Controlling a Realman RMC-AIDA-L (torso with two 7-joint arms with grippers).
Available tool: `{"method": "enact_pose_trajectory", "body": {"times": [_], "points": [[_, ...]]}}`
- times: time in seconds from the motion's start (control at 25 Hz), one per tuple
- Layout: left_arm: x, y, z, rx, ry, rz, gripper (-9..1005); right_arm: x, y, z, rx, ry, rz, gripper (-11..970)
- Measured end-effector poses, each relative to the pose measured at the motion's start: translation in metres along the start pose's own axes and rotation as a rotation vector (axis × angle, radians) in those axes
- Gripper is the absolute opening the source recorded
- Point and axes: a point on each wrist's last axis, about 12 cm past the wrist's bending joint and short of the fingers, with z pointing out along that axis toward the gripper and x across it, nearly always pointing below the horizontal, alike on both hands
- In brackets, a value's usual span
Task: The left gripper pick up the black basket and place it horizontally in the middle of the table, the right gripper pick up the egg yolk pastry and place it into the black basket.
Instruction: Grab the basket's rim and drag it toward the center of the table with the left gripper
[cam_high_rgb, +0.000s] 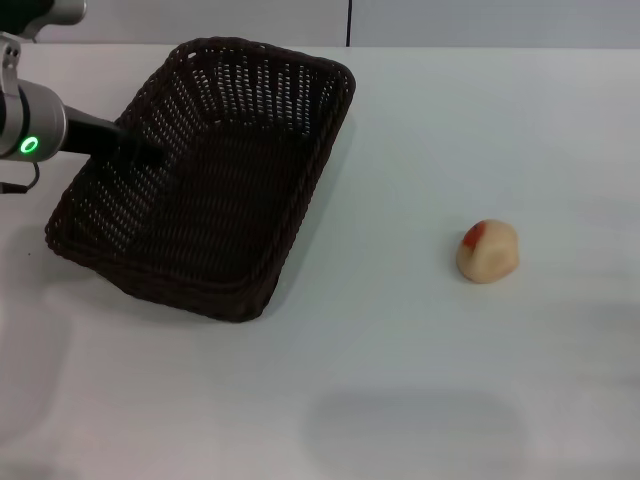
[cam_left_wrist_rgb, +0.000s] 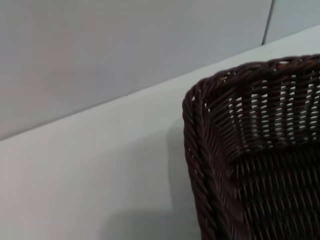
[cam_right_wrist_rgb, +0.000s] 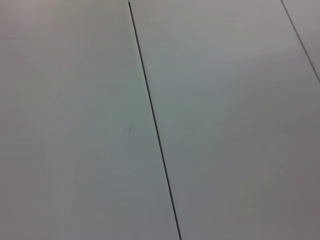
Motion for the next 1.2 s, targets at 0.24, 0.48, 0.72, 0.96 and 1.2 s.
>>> {"method": "enact_pose_trajectory", "body": {"times": [0.24,0.48,0.72,0.96,1.2], "points": [[-0.001,-0.001,0.001,0.004,0.005,-0.008,764,0.000,0.000,-0.001,0.000,0.001,0.000,816],[-0.003,-0.003,-0.002,0.004,-0.005,0.026,556,0.000,0.000,-0.001,-0.001,0.002,0.001,816],[-0.004,-0.002,-0.001,-0.002,0.001,0.037,423,0.000,0.001,0.000,-0.004,0.001,0.005,816],[-0.004,-0.002,-0.001,-0.004,0.000,0.069,306,0.000,0.002,0.000,-0.005,-0.001,0.008,817],[-0.010,-0.002,-0.010,0.002,-0.035,0.157,276,-0.001,0.002,0.001,-0.007,-0.008,0.011,816]]}}
